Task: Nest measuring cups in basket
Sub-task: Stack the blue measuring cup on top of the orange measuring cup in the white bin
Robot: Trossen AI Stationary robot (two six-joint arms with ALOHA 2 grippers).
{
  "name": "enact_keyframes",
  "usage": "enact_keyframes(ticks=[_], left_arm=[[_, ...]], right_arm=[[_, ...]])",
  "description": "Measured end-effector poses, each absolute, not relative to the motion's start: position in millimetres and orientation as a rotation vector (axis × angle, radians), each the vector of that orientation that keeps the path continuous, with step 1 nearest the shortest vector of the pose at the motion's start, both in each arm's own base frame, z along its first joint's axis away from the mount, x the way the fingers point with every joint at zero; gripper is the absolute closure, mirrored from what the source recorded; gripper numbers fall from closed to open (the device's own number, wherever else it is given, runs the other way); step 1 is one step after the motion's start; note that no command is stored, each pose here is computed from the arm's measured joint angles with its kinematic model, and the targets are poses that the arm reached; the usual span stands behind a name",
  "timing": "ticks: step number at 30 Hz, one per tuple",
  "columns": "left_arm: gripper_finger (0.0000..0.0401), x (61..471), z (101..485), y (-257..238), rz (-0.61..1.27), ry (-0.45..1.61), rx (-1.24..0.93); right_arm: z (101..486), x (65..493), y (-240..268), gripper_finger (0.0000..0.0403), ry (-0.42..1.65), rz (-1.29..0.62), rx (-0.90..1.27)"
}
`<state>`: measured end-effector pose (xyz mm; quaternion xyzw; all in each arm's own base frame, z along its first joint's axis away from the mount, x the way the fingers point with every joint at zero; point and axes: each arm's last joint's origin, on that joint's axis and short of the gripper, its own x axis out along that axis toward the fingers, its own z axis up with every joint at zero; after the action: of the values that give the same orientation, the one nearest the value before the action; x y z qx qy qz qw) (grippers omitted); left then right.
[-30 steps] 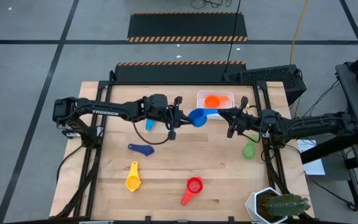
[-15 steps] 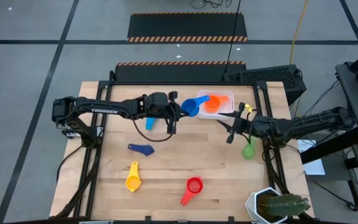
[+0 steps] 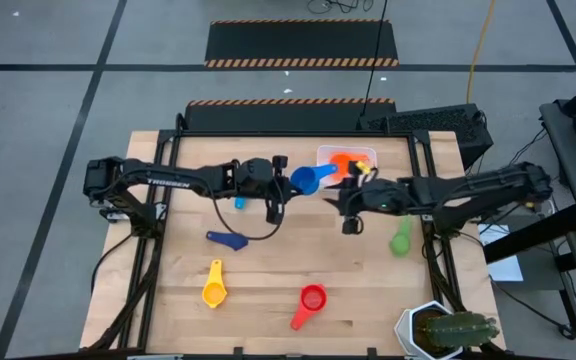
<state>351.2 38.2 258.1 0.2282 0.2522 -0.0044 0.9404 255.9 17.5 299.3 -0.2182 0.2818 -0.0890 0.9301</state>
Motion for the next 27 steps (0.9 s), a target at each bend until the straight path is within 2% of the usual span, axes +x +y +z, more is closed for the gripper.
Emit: enact_keyframes(ticks=[7, 14, 19, 27], left_arm=[[0.0388, 351, 255, 27, -0.054, 0.546, 0.552], [0.0389, 350, 254, 19, -0.085, 0.554, 0.590], [0.0392, 350, 253, 17, -0.085, 0.562, 0.618], [0.0387, 350, 253, 17, -0.094, 0.561, 0.639]], right_arm=[[301, 291, 23, 0.0241, 0.685, -0.097, -0.492], [294, 304, 22, 0.0215, 0.748, -0.038, -0.511], [292, 303, 14, 0.0232, 0.787, -0.044, -0.519], [289, 303, 4, 0.0291, 0.813, 0.004, -0.496]])
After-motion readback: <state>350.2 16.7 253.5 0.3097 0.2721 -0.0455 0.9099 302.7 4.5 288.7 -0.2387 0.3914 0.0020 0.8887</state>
